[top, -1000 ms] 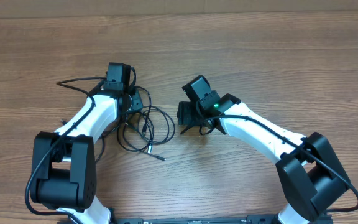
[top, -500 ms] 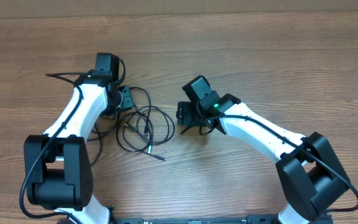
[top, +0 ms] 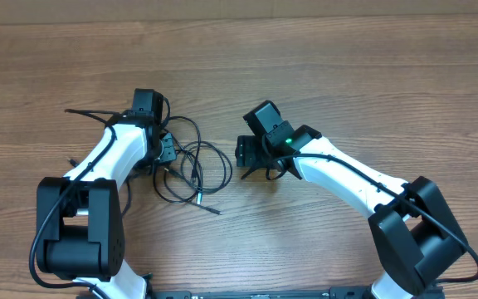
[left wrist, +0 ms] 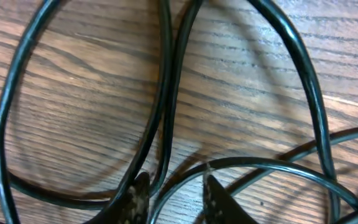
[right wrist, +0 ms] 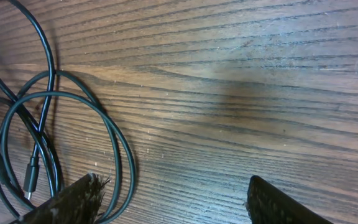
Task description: Untangle cables
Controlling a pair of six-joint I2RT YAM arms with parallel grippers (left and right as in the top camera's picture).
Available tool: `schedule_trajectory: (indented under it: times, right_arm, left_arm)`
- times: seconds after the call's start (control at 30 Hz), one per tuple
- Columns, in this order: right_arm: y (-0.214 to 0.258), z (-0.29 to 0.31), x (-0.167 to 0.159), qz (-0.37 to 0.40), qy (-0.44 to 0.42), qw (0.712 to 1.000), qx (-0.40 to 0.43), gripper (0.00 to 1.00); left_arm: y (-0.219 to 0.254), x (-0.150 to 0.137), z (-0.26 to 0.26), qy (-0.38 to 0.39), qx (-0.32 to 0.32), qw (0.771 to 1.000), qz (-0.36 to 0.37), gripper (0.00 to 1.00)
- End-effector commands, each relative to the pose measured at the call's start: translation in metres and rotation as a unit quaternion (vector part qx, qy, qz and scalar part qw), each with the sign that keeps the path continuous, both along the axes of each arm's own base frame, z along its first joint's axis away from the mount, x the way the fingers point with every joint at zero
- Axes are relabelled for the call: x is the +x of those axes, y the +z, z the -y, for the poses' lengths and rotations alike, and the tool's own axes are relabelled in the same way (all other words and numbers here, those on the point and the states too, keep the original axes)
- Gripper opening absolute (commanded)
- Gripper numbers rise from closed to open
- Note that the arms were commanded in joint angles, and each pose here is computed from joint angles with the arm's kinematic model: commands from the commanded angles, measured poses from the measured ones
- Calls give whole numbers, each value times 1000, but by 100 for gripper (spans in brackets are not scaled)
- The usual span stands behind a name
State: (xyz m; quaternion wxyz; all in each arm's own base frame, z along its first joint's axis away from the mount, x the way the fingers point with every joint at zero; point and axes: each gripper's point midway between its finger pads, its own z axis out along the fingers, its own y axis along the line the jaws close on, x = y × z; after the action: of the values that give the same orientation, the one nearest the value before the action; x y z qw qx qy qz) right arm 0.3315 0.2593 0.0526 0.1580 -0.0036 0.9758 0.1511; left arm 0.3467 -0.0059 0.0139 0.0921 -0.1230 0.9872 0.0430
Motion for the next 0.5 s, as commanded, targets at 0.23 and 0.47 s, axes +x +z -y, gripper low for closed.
schedule_trajectory:
  times: [0.23,0.47]
  right_arm:
    - [3,1,4,8,-4,1000,-2,73]
    - [3,1,4,9,-4,1000,-1,72]
  left_arm:
    - [-19,-5,-10,-11,32,999,11,35]
    - [9,19,19,-27,-47,997,48,4]
